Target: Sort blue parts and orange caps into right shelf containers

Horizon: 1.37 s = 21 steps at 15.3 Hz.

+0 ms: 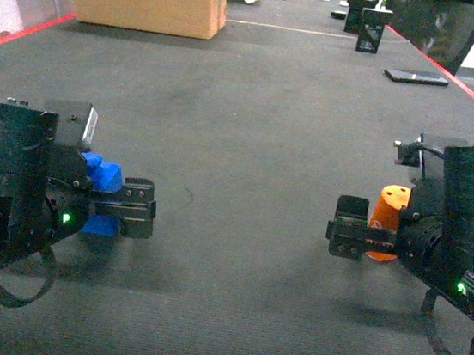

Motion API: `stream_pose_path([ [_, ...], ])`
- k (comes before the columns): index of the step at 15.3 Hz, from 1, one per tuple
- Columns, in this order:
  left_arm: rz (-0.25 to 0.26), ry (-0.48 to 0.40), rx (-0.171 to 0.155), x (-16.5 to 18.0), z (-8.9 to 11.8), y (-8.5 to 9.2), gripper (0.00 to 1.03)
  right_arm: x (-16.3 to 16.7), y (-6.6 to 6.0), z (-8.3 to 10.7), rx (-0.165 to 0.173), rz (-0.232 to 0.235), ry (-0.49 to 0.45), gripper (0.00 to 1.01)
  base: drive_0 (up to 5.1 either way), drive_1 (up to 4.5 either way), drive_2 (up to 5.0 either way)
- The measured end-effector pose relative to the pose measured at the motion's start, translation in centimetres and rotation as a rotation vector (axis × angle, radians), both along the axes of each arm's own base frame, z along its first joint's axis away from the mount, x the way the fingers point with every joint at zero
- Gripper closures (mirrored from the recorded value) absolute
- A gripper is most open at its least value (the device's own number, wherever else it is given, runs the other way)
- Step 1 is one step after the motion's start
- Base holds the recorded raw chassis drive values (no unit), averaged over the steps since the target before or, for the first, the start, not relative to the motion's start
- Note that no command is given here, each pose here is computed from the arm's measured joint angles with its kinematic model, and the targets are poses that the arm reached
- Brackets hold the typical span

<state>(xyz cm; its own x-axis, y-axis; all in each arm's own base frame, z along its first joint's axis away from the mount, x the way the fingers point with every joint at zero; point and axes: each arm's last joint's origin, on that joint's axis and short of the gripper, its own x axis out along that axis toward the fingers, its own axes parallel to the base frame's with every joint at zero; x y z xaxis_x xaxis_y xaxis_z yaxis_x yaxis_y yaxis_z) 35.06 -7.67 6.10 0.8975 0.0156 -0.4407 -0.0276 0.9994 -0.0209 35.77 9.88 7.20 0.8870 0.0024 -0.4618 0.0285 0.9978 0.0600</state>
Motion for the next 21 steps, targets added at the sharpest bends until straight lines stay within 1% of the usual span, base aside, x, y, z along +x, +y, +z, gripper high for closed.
stream_pose_path([
  [1,0.001,0.004,0.001,0.0,0.0,0.0,0.05,-0.1,0.0,-0.3,0.001,-0.003,0.015,0.20,0.0,0.00,0.0],
  [2,0.006,0.003,0.005,0.1,0.0,0.0,0.08,-0.1,0.0,-0.3,0.001,-0.003,0.017,0.31,0.0,0.00,0.0],
  [3,0.006,0.003,0.005,0.1,0.0,0.0,0.15,-0.1,0.0,-0.3,0.002,-0.002,0.014,0.40,0.0,0.00,0.0],
  [4,0.009,0.001,0.006,0.1,0.0,0.0,0.26,-0.1,0.1,-0.3,0.002,0.000,0.012,0.49,0.0,0.00,0.0],
  [5,0.012,-0.008,0.005,0.1,0.1,0.0,0.35,-0.1,0.2,-0.2,0.002,-0.001,0.007,0.55,0.0,0.00,0.0],
  [6,0.015,-0.019,0.002,0.1,0.2,0.0,0.41,-0.1,0.2,-0.2,0.003,-0.001,0.002,0.56,0.0,0.00,0.0],
  [7,0.018,-0.031,0.000,0.0,0.4,0.1,0.51,-0.3,0.1,0.1,0.006,-0.001,-0.012,0.57,0.0,0.00,0.0],
  [8,0.026,-0.050,-0.017,-0.7,1.1,0.3,0.60,-1.0,-0.1,1.1,0.005,0.002,-0.047,0.57,0.0,0.00,0.0],
  [9,0.027,-0.067,-0.021,-1.2,1.7,0.5,0.61,-1.4,-0.3,1.9,0.005,0.003,-0.073,0.57,0.0,0.00,0.0],
  [10,0.034,-0.104,-0.028,-1.8,2.6,0.7,0.61,-2.1,-0.7,3.0,0.007,0.001,-0.109,0.57,0.0,0.00,0.0],
  [11,0.050,-0.218,-0.039,-3.3,5.6,1.4,0.61,-4.1,-1.6,5.8,0.012,0.003,-0.201,0.57,0.0,0.00,0.0],
  [12,0.062,-0.283,-0.039,-4.5,7.3,1.9,0.61,-5.6,-2.4,7.1,0.009,-0.001,-0.240,0.57,0.0,0.00,0.0],
  [13,0.081,-0.327,-0.032,-6.1,8.7,2.5,0.61,-7.4,-3.1,7.9,0.005,-0.003,-0.259,0.57,0.0,0.00,0.0],
  [14,0.103,-0.359,-0.017,-8.2,9.8,3.0,0.61,-9.6,-3.9,8.6,-0.002,-0.008,-0.268,0.57,0.0,0.00,0.0],
  [15,0.129,-0.383,-0.007,-10.1,10.7,3.6,0.61,-11.4,-4.3,9.2,-0.008,-0.005,-0.279,0.57,0.0,0.00,0.0],
  [17,0.161,-0.431,0.008,-13.8,12.5,4.1,0.61,-14.7,-5.2,10.6,-0.001,-0.004,-0.313,0.57,0.0,0.00,0.0],
  [19,0.181,-0.508,-0.018,-16.9,14.3,4.3,0.61,-17.9,-5.5,12.1,0.009,-0.012,-0.381,0.57,0.0,0.00,0.0],
  [20,0.174,-0.552,-0.038,-17.8,15.2,4.2,0.61,-18.9,-5.3,13.1,0.023,-0.014,-0.445,0.57,0.0,0.00,0.0],
  [21,0.169,-0.596,-0.058,-18.3,15.8,3.9,0.61,-19.2,-5.2,13.8,0.034,-0.040,-0.493,0.57,0.0,0.00,0.0],
])
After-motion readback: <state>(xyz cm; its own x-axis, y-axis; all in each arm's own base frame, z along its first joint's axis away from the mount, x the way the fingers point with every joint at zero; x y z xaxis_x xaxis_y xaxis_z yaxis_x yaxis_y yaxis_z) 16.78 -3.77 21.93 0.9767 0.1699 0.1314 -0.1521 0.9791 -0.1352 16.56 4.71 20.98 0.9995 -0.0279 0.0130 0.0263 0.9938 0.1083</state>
